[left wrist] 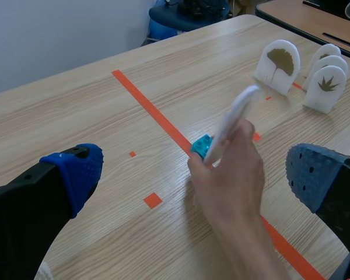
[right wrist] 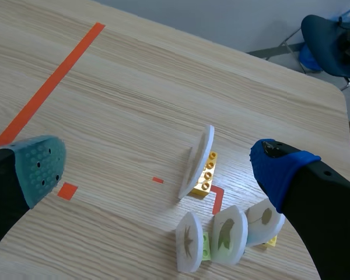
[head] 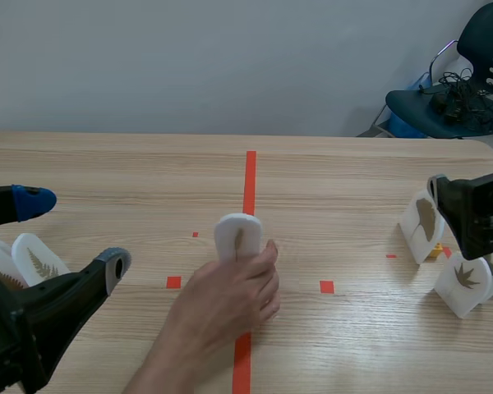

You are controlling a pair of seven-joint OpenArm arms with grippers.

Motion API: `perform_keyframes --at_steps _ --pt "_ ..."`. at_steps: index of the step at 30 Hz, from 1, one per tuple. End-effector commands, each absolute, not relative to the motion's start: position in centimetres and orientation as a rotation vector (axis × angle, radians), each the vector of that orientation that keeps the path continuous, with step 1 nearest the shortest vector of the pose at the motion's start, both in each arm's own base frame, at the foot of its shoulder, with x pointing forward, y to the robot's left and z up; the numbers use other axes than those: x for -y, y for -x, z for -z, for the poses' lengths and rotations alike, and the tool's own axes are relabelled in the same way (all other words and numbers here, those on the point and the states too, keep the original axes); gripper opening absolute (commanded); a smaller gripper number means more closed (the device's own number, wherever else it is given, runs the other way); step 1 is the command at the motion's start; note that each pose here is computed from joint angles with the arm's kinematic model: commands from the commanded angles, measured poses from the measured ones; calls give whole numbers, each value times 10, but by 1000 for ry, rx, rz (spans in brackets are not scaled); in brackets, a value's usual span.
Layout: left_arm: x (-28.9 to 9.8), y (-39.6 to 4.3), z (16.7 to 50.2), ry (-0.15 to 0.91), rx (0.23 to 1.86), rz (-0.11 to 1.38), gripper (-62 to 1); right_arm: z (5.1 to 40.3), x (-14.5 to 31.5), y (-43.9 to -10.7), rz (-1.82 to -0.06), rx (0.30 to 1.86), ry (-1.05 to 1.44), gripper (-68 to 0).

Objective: Do the leaf sorting experiment

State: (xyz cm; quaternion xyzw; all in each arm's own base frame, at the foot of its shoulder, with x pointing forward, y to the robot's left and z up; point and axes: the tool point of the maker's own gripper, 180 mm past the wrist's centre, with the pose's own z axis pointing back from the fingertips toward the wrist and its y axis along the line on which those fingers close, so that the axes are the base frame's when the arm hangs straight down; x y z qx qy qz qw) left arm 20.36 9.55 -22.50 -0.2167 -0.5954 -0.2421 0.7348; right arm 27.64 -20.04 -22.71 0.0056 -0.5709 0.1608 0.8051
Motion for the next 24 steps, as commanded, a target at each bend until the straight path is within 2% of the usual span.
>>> perform_keyframes --at_steps 1,14,24 --pt "-94 -204 219 488 1333 524 14 223 199 -278 -344 1237 -27 4" --pt "-94 -204 219 488 1333 524 14 233 160 -262 -494 1194 -199 4" --pt "-94 -204 219 489 1333 523 14 255 100 -261 -617 1202 -313 4"
